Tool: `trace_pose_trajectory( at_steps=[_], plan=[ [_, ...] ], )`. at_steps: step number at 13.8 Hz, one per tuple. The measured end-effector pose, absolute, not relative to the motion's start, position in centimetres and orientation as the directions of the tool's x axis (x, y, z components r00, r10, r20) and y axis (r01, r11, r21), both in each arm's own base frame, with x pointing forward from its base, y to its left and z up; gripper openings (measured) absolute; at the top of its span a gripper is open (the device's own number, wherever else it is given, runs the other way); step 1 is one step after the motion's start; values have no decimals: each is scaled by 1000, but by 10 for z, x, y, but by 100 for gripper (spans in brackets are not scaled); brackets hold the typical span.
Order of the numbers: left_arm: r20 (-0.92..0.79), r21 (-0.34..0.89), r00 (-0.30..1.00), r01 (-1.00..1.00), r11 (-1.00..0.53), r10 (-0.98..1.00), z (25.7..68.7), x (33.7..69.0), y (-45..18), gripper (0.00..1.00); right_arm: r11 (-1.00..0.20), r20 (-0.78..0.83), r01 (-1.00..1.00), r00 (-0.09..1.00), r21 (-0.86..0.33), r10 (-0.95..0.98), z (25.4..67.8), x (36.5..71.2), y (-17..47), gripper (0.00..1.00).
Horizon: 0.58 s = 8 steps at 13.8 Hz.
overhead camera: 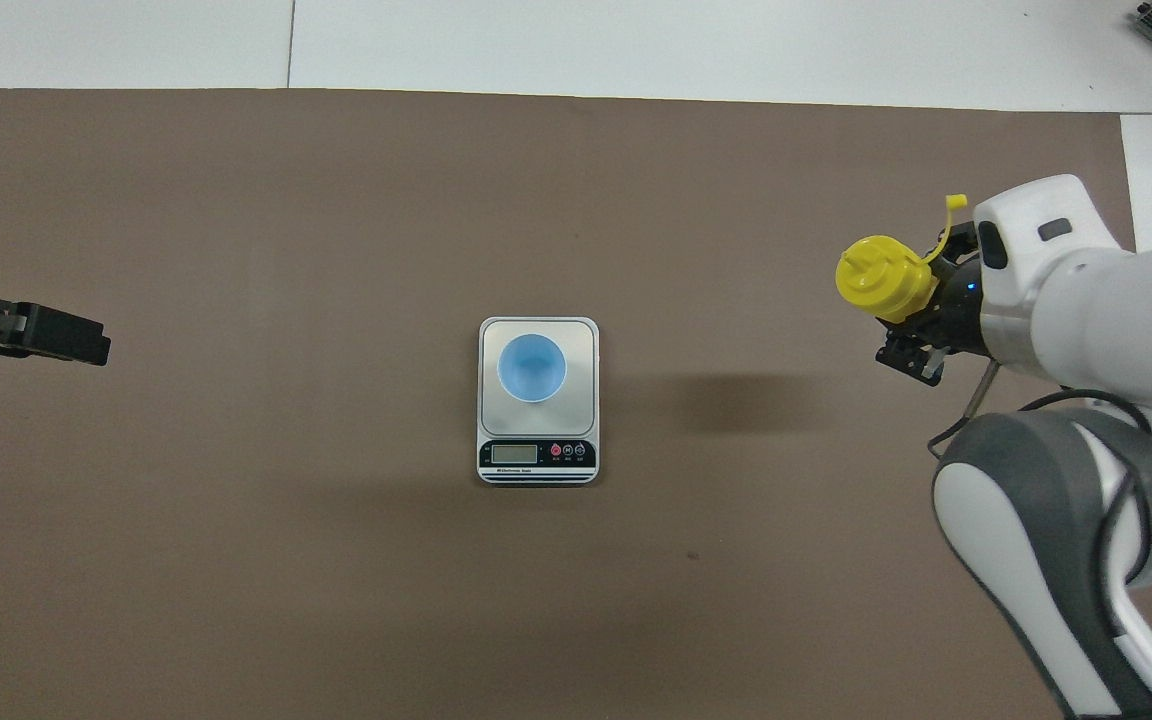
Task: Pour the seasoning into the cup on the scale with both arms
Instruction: 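Turn the bottle upright and carry it back with the right gripper, then lower the bottle onto the table with the right gripper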
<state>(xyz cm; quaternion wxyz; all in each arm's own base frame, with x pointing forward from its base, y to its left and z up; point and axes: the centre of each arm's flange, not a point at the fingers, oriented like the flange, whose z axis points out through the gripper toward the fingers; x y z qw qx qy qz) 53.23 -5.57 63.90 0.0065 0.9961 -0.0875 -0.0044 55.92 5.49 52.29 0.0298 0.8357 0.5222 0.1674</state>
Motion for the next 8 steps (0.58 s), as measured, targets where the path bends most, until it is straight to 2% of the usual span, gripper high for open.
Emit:
trace_pose_trajectory(
  at_steps=[5,8],
  plan=[
    [-8,14,985,-174,-985,-174,639,532,-56,100,-461,416,878,373,132,829,510,555,-35,54],
    [-8,14,985,-174,-985,-174,639,532,-56,100,-481,529,874,373,76,762,481,547,-88,54]
  ],
)
